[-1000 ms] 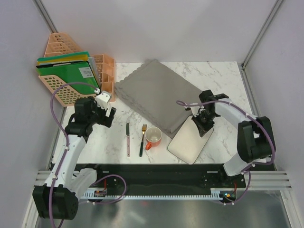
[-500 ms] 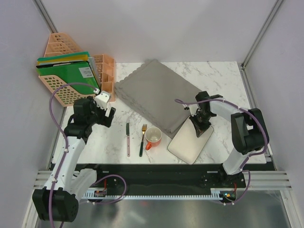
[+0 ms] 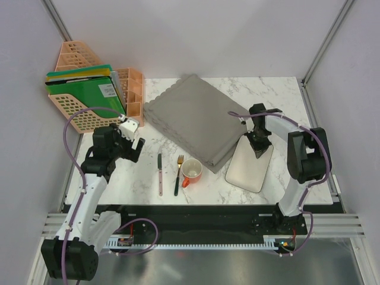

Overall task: Set the dinner table for one person
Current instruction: Move the plate to the corner of the board.

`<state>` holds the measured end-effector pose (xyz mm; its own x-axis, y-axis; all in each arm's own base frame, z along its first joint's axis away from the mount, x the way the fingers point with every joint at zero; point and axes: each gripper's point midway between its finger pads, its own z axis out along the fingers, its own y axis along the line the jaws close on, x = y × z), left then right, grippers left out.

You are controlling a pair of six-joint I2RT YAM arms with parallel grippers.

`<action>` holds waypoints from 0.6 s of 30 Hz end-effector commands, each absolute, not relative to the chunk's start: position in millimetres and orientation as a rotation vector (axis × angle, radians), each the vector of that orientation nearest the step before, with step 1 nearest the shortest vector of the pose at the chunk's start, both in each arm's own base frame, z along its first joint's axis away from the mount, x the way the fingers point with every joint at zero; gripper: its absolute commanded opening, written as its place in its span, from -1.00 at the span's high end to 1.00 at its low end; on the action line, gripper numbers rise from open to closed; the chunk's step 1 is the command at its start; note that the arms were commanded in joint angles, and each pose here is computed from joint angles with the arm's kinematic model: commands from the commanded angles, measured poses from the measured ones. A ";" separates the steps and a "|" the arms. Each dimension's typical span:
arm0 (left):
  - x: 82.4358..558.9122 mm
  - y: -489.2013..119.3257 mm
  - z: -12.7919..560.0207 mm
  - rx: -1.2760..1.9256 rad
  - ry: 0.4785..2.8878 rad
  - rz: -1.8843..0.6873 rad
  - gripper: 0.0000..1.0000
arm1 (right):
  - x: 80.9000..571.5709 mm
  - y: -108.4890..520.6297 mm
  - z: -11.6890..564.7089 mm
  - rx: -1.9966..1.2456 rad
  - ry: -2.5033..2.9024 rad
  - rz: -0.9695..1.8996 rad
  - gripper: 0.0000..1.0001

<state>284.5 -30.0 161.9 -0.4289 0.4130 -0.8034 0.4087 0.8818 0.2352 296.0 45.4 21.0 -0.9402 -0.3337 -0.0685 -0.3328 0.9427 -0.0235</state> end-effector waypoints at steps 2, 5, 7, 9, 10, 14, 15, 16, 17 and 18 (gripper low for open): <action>285.9 -25.5 170.9 0.629 2.019 0.056 -1.00 | 347.6 -2.0 -6.1 -0.366 2.934 -0.295 1.00; 284.9 -24.1 171.0 0.633 2.020 0.066 -1.00 | 358.1 -10.3 -10.7 -0.323 2.940 -0.296 1.00; 284.2 -24.4 170.4 0.634 2.020 0.065 -1.00 | 369.6 -16.5 -11.3 -0.286 2.933 -0.302 1.00; 283.3 -25.3 169.5 0.632 2.023 0.056 -1.00 | 381.3 -20.4 -17.0 -0.263 2.935 -0.309 1.00; 282.7 -25.6 168.6 0.632 2.024 0.053 -1.00 | 382.4 -22.7 -26.2 -0.262 2.955 -0.326 1.00; 280.3 -24.3 166.4 0.633 2.030 0.060 -1.00 | 401.8 -34.8 -36.9 -0.243 2.956 -0.399 1.00; 278.9 -24.0 165.4 0.632 2.032 0.062 -1.00 | 413.3 -37.9 -32.6 -0.232 2.937 -0.412 1.00; 278.4 -23.3 164.8 0.635 2.033 0.067 -1.00 | 415.1 -41.5 -41.1 -0.218 2.954 -0.420 1.00; 277.9 -22.6 164.7 0.635 2.033 0.071 -1.00 | 418.7 -48.0 -42.3 -0.193 2.957 -0.425 1.00; 277.3 -22.3 164.5 0.636 2.033 0.074 -1.00 | 431.0 -51.7 -36.2 -0.169 2.938 -0.424 1.00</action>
<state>278.9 -27.3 161.3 -0.4148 0.4350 -0.7992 0.4104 0.8734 0.2623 379.0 -19.4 21.7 -0.9776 -0.2075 -0.0357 -0.1950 0.9562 -0.2184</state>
